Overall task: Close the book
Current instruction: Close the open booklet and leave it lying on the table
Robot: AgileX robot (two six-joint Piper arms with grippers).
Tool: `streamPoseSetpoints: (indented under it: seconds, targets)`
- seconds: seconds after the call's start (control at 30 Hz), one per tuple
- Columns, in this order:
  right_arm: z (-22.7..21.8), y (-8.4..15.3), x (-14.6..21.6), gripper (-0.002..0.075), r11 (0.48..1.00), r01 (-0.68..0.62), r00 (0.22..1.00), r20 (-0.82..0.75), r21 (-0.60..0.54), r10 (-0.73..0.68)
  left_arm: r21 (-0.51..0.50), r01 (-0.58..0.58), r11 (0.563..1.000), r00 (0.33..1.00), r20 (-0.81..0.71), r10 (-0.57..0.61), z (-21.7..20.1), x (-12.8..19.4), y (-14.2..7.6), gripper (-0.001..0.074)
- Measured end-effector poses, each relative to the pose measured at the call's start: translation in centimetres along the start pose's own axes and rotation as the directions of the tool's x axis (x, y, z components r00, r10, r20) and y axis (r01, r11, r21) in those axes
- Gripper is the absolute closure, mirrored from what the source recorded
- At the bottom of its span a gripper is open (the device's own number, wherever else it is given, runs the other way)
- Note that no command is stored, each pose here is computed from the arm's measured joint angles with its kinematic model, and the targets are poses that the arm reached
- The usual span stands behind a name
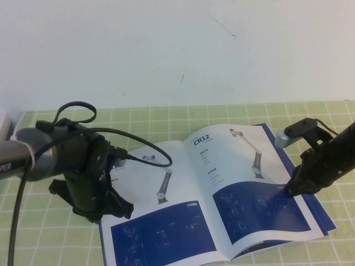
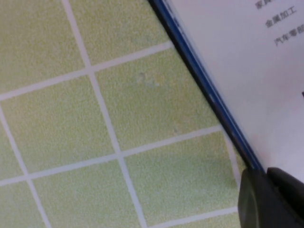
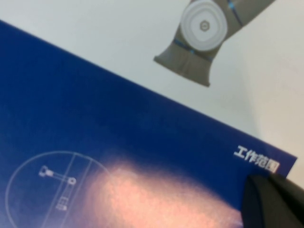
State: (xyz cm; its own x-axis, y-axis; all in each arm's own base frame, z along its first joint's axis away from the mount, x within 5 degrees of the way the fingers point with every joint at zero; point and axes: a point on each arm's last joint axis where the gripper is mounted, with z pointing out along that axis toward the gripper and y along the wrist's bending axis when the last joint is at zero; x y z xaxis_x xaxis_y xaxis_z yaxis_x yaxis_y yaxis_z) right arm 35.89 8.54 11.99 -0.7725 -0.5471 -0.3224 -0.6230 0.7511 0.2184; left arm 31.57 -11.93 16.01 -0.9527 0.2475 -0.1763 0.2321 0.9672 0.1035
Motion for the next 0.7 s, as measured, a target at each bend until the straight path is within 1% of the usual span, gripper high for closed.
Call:
streamPoseSetpoints:
  seconds: [0.23,0.7]
  targets:
    - [0.0,0.0,0.0,0.0727,1.000,-0.014,1.000,-0.002,-0.001,0.014,-0.008,-0.003,1.000,0.999,-0.036,0.003,1.0,0.2,-0.1,0.0738]
    - [0.0,-0.1,-0.1,0.0727,1.000,-0.019,1.000,-0.002,0.002,0.019,-0.050,-0.025,0.998,0.997,-0.068,0.021,1.1,0.2,0.3,0.0738]
